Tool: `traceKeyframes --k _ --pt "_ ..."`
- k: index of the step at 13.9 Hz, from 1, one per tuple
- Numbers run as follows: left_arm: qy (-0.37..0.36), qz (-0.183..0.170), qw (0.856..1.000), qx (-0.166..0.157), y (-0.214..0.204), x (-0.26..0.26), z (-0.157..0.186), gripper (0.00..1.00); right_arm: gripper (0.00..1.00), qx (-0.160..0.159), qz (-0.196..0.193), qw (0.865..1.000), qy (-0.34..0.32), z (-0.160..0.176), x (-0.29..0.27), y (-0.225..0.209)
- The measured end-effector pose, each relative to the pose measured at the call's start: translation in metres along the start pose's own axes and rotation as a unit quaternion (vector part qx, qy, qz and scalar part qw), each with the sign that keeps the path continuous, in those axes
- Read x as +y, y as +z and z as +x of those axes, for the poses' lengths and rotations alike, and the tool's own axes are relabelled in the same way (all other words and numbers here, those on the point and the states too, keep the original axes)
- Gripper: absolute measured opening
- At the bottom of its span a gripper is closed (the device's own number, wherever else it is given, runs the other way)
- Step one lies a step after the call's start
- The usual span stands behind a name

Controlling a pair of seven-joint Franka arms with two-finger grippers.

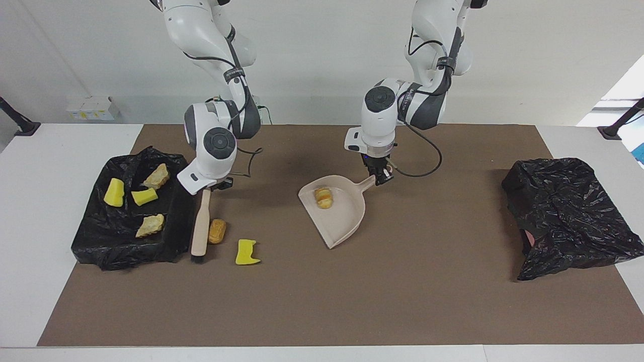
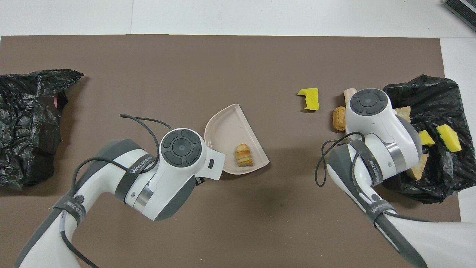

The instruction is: Sweep and dump trash in bin

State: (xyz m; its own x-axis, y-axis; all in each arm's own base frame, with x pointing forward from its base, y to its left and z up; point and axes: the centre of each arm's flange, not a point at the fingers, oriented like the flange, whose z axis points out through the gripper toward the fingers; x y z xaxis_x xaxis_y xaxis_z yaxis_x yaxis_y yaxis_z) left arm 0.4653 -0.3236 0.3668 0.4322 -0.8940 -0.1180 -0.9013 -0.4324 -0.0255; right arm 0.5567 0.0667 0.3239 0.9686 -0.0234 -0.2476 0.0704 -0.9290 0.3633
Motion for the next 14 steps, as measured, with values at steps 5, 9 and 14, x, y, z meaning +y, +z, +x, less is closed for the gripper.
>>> traceKeyframes --k 5,9,14 --pt "-0.001 -0.001 1.000 -0.001 0.000 0.001 0.000 0.32 0.27 0.018 0.031 0.999 -0.026 0.024 -0.049 -0.016" --pt "-0.019 -0.004 1.000 -0.006 0.001 0.001 -0.001 0.32 0.27 0.021 0.069 0.996 -0.046 0.020 -0.094 -0.037" --pt "-0.025 -0.008 1.000 -0.011 0.002 0.002 -0.002 0.32 0.27 0.004 0.102 0.991 -0.087 -0.009 -0.155 -0.056"
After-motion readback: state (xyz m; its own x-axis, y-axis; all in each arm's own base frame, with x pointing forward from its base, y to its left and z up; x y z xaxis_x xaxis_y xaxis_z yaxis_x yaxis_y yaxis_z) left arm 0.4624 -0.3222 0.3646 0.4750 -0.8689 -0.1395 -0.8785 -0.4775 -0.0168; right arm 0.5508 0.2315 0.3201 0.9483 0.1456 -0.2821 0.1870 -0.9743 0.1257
